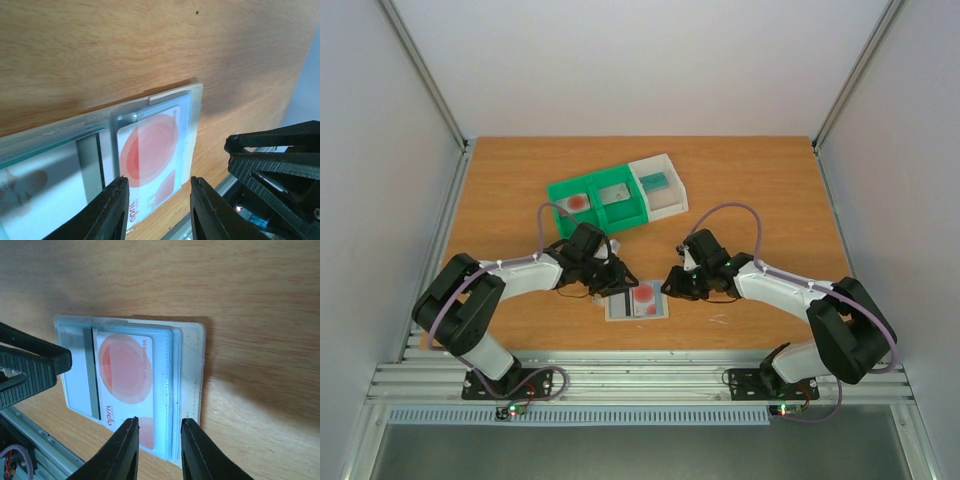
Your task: Take the credit cards out of the card holder
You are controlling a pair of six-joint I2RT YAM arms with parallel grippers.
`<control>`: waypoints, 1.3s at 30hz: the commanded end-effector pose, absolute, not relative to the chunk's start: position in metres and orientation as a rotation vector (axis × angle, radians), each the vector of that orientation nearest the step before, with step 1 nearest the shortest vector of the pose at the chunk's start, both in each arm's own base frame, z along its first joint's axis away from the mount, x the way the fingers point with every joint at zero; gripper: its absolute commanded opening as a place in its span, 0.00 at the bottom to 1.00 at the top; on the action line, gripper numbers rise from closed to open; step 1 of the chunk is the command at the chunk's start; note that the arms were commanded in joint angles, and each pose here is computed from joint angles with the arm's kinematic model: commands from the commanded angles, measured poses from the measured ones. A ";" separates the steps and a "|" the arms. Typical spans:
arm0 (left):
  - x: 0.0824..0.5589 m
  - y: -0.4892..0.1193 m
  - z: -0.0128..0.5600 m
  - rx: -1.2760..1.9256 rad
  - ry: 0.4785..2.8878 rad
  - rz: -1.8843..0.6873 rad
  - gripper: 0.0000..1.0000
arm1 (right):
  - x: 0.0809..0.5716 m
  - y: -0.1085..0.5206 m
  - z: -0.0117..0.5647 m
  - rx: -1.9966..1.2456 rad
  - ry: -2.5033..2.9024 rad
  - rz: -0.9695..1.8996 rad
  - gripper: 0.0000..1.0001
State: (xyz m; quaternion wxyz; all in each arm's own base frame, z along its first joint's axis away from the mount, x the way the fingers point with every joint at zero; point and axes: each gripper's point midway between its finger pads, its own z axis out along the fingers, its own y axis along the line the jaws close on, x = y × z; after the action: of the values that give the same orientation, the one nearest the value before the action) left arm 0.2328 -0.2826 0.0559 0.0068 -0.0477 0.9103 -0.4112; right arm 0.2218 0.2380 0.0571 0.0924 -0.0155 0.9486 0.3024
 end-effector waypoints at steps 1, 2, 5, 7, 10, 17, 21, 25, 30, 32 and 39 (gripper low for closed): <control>0.235 -0.278 0.053 -0.104 2.833 -1.230 0.35 | 0.218 0.252 0.057 -0.050 2.825 0.987 0.23; 0.234 -0.279 0.051 -0.107 2.834 -1.240 0.35 | 0.218 0.254 0.057 -0.052 2.826 0.996 0.22; 0.232 -0.280 0.045 -0.129 2.841 -1.259 0.33 | 0.218 0.259 0.057 -0.059 2.825 1.017 0.21; 0.232 -0.279 0.042 -0.141 2.845 -1.259 0.32 | 0.218 0.263 0.056 -0.067 2.827 1.028 0.20; 0.232 -0.280 0.039 -0.143 2.851 -1.262 0.32 | 0.217 0.267 0.051 -0.076 2.843 1.039 0.20; 0.231 -0.278 0.032 -0.155 2.863 -1.251 0.32 | 0.216 0.272 0.044 -0.082 2.859 1.060 0.17; 0.232 -0.281 0.028 -0.158 2.851 -1.280 0.30 | 0.215 0.274 0.042 -0.090 2.874 1.070 0.15; 0.233 -0.283 0.027 -0.170 2.842 -1.298 0.28 | 0.212 0.272 0.034 -0.085 2.905 1.049 0.15; 0.232 -0.284 0.028 -0.170 2.829 -1.317 0.25 | 0.208 0.267 0.021 -0.063 2.949 1.012 0.13; 0.232 -0.283 0.025 -0.177 2.826 -1.314 0.25 | 0.207 0.266 0.020 -0.064 2.952 1.008 0.12; 0.233 -0.286 0.027 -0.177 2.813 -1.341 0.21 | 0.205 0.262 0.016 -0.053 2.973 0.973 0.11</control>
State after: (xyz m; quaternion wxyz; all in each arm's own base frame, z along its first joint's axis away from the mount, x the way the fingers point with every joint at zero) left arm 0.2322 -0.2830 0.0297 0.0058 -0.0598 0.9056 -0.4198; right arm 0.2093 0.2666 0.0265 0.0184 -0.0211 0.9424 0.3333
